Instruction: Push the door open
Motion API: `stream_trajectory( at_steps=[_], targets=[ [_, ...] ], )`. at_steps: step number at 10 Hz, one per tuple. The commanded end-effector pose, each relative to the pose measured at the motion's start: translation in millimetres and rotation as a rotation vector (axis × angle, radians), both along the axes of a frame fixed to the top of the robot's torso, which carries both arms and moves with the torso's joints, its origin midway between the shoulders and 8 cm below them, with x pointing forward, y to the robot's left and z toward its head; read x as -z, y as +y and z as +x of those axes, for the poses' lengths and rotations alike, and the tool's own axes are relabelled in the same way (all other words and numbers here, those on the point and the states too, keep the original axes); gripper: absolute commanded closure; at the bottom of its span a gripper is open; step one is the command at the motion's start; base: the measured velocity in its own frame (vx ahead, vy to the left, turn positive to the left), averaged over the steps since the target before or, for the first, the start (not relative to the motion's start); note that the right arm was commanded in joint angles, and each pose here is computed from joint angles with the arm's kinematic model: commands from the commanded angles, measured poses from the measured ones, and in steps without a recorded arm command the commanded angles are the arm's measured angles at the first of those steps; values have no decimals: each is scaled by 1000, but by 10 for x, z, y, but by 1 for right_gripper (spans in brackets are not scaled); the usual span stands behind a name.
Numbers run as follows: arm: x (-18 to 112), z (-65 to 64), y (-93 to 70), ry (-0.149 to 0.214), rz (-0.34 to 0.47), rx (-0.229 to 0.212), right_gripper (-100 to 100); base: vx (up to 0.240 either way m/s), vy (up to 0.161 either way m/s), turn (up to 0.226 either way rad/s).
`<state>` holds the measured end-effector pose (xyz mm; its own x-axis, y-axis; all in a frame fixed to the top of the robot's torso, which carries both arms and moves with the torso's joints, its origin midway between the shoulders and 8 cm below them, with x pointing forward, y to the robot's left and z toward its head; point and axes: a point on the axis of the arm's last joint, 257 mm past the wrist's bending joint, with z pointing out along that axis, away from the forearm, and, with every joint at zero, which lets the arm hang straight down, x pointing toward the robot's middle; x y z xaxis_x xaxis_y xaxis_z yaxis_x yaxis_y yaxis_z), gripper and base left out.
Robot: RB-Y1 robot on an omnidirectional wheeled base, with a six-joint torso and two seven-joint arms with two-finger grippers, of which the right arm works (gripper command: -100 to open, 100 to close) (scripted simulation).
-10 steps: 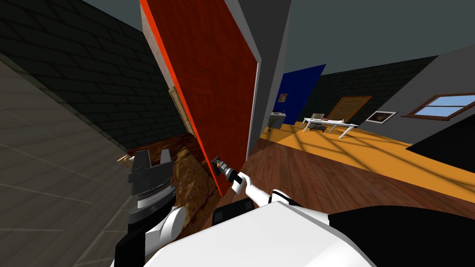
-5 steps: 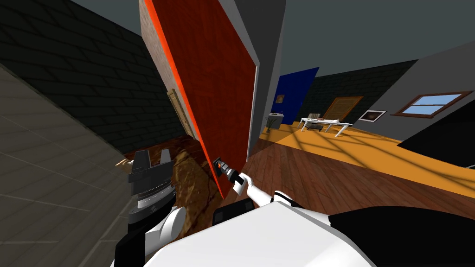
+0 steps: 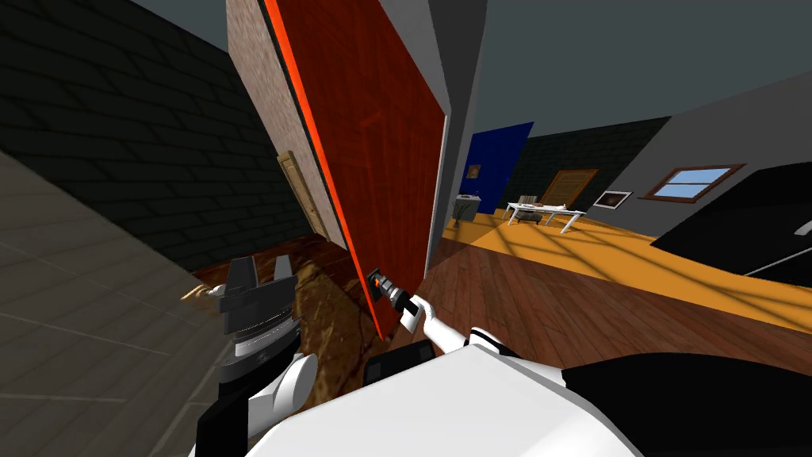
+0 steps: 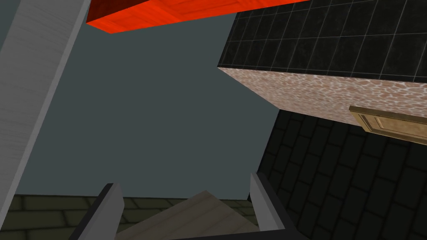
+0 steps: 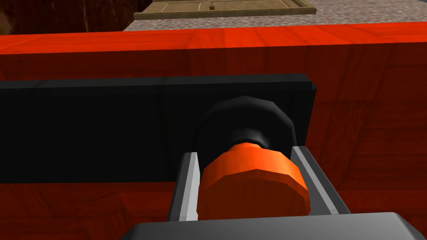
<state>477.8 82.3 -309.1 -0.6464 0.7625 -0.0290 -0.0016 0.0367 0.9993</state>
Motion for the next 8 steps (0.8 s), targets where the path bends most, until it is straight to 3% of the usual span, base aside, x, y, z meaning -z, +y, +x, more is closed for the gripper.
stream_trajectory(
  at_steps=[1,7,8],
  targets=[
    [-14,73,-163,-7,-10,28,100,135,239,-133],
    [8,117,-356,-10,-21,76,100,142,174,-140],
    [-20,87,-311,-11,-14,61,-100,-40,40,-74]
  ],
)
